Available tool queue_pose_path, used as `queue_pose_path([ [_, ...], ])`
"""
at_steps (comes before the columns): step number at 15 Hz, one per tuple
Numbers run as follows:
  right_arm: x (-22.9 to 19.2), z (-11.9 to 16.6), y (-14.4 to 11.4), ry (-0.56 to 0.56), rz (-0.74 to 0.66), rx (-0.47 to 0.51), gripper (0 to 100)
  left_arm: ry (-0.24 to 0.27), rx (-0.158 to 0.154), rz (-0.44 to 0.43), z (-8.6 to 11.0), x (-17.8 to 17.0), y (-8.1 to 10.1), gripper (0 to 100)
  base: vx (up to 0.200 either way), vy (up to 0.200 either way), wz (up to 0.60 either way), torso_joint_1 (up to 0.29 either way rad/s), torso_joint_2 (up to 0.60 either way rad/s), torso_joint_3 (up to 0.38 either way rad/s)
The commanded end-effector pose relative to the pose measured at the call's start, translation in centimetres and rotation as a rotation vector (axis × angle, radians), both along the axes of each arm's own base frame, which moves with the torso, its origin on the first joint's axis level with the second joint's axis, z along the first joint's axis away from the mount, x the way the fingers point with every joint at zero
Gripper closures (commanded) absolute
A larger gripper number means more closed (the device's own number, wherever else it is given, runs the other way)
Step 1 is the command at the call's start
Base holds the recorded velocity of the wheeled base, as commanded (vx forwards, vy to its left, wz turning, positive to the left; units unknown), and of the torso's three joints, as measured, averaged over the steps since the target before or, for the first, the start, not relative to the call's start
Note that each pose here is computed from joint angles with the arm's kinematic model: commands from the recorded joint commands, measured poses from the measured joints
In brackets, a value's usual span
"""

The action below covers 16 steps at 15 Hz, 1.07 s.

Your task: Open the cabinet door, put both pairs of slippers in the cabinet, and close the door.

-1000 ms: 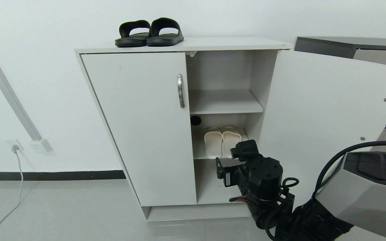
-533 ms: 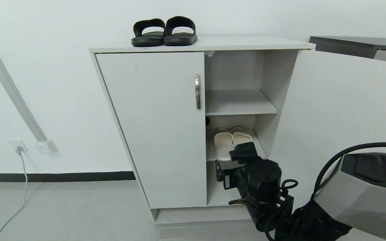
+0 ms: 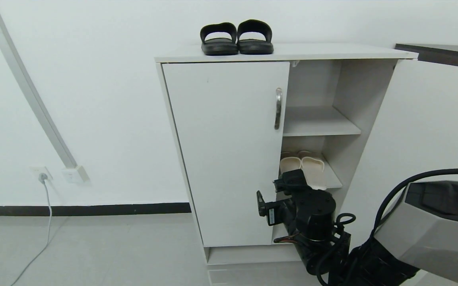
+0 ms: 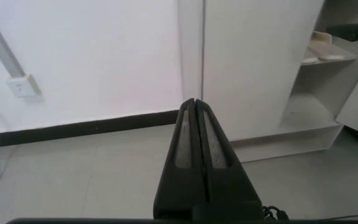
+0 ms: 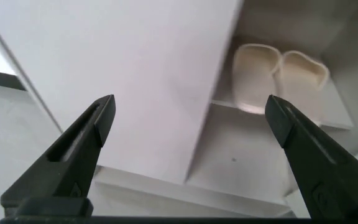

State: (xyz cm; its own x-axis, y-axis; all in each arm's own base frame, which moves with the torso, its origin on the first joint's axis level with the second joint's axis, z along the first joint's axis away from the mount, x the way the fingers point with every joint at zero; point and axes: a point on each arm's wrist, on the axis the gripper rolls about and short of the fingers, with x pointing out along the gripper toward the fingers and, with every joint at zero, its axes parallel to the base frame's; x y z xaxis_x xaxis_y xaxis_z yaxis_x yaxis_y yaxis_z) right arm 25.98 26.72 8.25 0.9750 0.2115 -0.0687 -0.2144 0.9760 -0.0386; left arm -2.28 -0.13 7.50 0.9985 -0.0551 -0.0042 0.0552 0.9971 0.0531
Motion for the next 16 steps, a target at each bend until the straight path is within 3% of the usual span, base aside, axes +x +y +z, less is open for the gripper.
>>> queue_pose_path([
  [1,0.01,-0.07,0.01,0.001,-0.002,-0.001,0,0.002,0.0,0.0,0.0,0.01,0.0,100,0.0,0.2,0.0,-0.002,0.01,0.007],
  [16,0.55,-0.52,-0.25,-0.012,-0.014,-0.021,0,0.001,-0.003,0.0,0.02,0.01,0.0,100,0.0,0.013,0.0,0.0,0.0,0.0],
])
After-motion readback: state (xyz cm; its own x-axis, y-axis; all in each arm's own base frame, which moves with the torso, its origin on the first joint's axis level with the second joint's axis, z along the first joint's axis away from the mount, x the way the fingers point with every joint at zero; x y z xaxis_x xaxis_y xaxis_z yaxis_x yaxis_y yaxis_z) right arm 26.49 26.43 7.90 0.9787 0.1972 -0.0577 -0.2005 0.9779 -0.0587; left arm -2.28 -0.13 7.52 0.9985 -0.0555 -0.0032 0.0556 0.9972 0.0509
